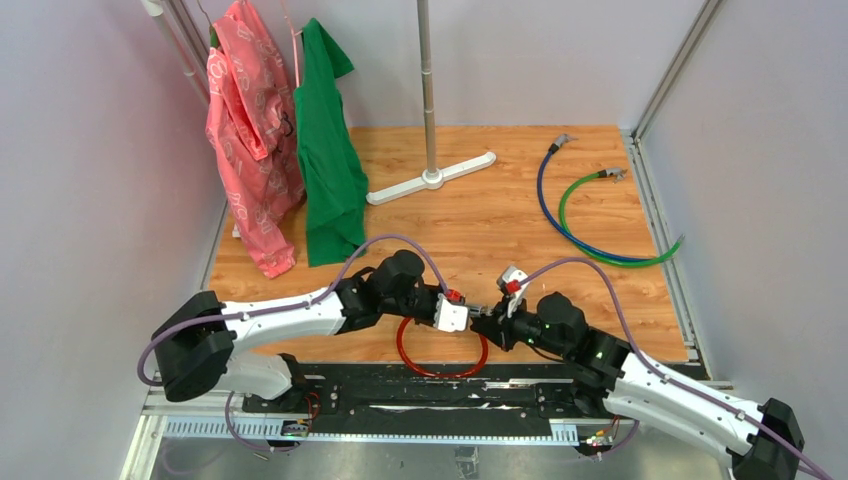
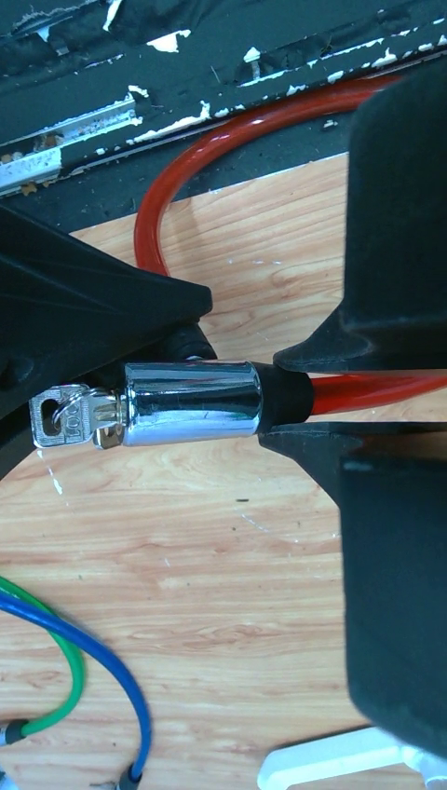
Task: Lock with the key
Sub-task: Lock the lock.
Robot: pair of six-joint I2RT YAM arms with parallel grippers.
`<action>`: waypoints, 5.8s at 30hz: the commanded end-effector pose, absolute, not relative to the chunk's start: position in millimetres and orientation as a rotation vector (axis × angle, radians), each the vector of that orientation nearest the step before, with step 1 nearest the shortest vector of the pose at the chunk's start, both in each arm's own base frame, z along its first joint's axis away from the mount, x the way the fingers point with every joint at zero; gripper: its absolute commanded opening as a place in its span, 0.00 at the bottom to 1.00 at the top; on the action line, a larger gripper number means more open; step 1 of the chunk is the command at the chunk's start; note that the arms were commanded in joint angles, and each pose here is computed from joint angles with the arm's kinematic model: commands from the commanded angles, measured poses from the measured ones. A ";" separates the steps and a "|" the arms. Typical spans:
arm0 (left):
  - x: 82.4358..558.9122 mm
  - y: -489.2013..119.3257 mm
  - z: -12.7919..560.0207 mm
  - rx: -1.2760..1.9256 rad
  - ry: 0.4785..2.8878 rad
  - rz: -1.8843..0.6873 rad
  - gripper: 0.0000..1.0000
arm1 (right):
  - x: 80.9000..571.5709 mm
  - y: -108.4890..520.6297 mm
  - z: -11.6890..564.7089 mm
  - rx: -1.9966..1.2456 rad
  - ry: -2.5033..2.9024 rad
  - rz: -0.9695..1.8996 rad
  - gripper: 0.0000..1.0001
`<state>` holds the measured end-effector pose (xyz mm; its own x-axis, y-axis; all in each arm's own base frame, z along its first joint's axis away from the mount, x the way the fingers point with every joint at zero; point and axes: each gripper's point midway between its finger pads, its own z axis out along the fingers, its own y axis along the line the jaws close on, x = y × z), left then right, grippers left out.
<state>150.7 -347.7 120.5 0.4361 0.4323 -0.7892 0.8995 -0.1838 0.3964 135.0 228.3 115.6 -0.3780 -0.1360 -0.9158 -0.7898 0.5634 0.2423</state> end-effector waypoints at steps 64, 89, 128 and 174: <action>83.7 -313.9 44.6 2.015 1.383 -0.836 0.00 | 98.4 183.7 169.6 -2.202 0.407 0.048 0.38; 81.6 -315.5 44.9 2.008 1.404 -0.858 0.00 | 104.3 199.4 154.4 -2.286 0.217 -0.093 0.12; 98.3 -317.3 51.7 1.864 1.500 -0.783 0.00 | 97.3 228.8 169.7 -1.354 1.465 0.662 0.00; 102.7 -317.1 57.8 1.760 1.527 -0.777 0.00 | 129.2 164.1 168.1 0.205 2.144 0.836 0.41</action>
